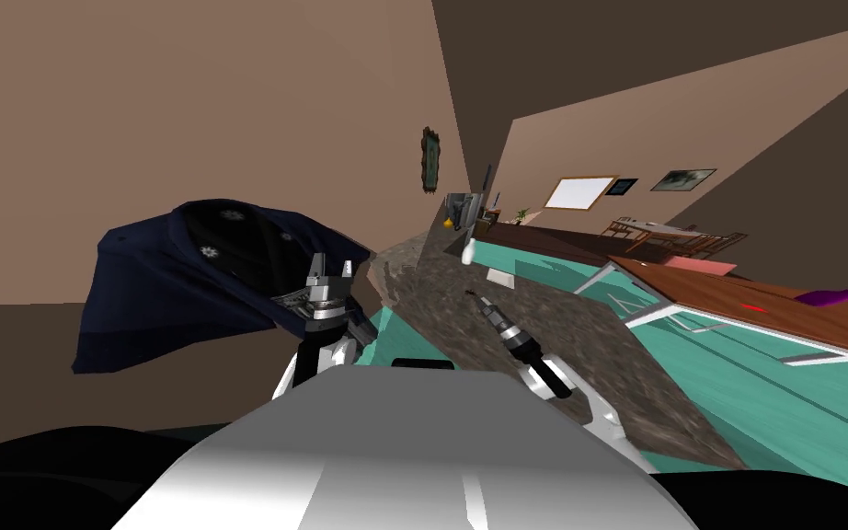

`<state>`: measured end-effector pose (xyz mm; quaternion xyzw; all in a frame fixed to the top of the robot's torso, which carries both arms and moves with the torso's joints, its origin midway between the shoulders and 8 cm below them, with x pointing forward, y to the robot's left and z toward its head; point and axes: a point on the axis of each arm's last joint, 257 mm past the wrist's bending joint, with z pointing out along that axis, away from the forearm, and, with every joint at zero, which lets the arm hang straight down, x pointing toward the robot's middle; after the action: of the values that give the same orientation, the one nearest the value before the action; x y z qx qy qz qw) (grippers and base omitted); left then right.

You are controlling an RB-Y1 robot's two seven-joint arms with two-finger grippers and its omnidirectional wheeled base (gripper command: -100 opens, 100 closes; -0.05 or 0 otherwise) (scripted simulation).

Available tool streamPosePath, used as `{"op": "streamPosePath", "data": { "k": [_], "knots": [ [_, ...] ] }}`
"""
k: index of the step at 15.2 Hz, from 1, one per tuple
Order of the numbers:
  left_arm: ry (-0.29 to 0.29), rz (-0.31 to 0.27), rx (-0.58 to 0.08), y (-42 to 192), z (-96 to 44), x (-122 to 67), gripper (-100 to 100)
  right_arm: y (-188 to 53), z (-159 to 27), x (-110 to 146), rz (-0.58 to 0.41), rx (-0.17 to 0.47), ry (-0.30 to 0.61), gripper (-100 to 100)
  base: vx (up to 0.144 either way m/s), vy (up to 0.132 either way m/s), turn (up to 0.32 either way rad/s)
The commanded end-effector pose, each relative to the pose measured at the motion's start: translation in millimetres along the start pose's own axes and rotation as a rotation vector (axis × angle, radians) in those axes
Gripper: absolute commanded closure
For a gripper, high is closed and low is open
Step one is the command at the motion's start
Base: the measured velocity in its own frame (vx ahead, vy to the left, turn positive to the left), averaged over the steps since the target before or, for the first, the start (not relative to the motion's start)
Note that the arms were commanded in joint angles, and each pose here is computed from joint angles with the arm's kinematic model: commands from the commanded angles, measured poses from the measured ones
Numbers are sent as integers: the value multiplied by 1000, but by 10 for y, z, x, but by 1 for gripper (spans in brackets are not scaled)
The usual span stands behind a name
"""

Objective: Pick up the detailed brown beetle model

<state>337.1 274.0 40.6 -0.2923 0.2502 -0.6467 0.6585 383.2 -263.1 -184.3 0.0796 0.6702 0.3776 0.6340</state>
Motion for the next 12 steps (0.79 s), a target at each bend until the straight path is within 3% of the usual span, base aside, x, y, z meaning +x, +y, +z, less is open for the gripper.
{"op": "streamPosePath", "data": {
  "k": [1,2,4,7,9,12],
  "knots": [
    [0,0,0,0,0,0,0,-60,-18,17,-23,5,25,-100,6,41,27],
    [0,0,0,0,0,0,0,-204,-86,97,-58,25,70,-100,9,57,91],
    [0,0,0,0,0,0,0,-215,-96,90,-71,23,82,-100,13,54,74],
    [0,0,0,0,0,0,0,-526,-269,223,-147,65,178,-100,24,71,121],
    [0,0,0,0,0,0,0,-547,-287,199,-170,63,198,-100,21,75,66],
    [0,0,0,0,0,0,0,-851,-493,279,-251,101,296,-100,29,70,123]
  ]
}}
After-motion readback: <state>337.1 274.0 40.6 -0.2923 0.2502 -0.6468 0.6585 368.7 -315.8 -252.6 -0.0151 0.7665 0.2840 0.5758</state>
